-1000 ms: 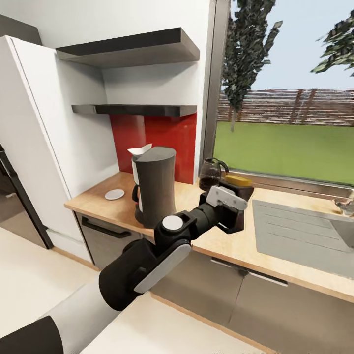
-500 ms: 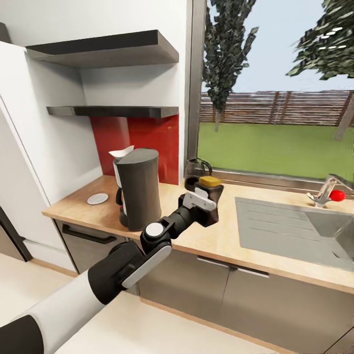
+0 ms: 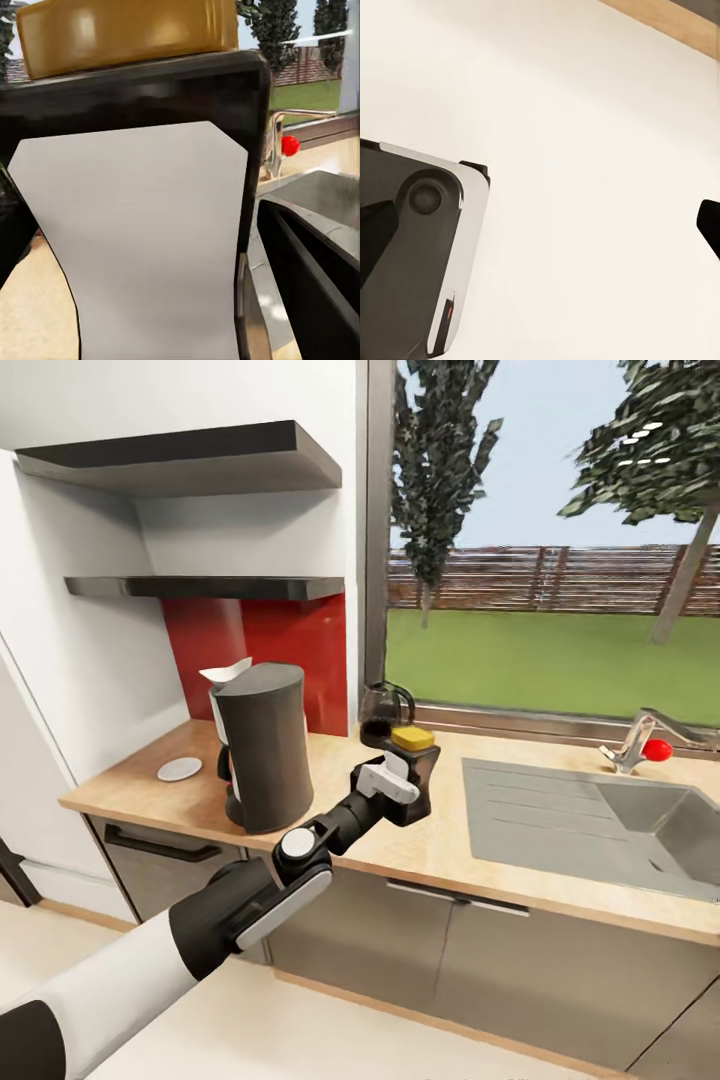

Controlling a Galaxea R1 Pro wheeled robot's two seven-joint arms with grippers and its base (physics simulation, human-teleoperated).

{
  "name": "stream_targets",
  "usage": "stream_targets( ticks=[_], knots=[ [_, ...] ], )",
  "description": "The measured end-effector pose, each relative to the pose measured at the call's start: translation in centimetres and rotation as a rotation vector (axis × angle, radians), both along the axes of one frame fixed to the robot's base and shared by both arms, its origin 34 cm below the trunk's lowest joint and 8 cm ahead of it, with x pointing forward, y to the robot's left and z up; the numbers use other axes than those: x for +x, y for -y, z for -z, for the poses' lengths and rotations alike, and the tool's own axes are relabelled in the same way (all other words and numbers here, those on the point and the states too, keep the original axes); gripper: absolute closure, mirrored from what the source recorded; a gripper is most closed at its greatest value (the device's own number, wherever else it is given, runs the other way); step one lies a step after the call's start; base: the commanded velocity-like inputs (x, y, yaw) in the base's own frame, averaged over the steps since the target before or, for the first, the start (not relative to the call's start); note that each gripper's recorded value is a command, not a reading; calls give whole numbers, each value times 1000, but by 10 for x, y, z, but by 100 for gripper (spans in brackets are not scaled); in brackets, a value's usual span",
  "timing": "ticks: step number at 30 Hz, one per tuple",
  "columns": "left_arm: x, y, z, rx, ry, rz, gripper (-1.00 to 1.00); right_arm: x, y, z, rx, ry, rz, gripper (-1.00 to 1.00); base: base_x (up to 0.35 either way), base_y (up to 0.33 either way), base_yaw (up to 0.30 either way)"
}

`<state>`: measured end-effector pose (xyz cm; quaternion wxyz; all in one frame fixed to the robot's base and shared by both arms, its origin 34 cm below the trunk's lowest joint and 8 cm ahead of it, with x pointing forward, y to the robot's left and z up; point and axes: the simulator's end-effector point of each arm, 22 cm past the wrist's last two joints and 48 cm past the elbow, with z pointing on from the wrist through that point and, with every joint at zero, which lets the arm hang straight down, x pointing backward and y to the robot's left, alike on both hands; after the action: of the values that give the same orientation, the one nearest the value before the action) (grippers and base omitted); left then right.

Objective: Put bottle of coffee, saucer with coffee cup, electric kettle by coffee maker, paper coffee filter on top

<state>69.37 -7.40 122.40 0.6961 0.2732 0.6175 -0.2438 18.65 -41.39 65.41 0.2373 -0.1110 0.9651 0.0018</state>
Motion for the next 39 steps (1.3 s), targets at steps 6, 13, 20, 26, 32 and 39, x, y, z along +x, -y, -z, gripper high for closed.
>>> stream_targets(
  ticks=[6, 13, 20, 26, 32, 39],
  knots=[
    [18, -15, 19, 4, -7, -46, 100, 0, 0, 0, 0, 0, 0, -100, 0, 0, -17],
    [41, -39, 38, 20, -29, -141, 100, 0, 0, 0, -1, 0, 0, -100, 0, 0, -2],
    [61, -68, 44, 8, -25, -270, 100, 0, 1, 0, -3, 1, 2, -100, 0, 0, 0],
    [65, -75, 49, 7, -25, -287, 100, 0, 1, 0, -5, 1, 3, -100, 0, 0, 0],
    [72, -83, 62, 27, -40, -309, 100, 1, 2, 0, -6, 3, 7, -100, 0, 0, 0],
    [74, -86, 65, 32, -44, -318, 100, 4, 9, -2, -14, 19, 60, -100, 0, 0, 0]
  ],
)
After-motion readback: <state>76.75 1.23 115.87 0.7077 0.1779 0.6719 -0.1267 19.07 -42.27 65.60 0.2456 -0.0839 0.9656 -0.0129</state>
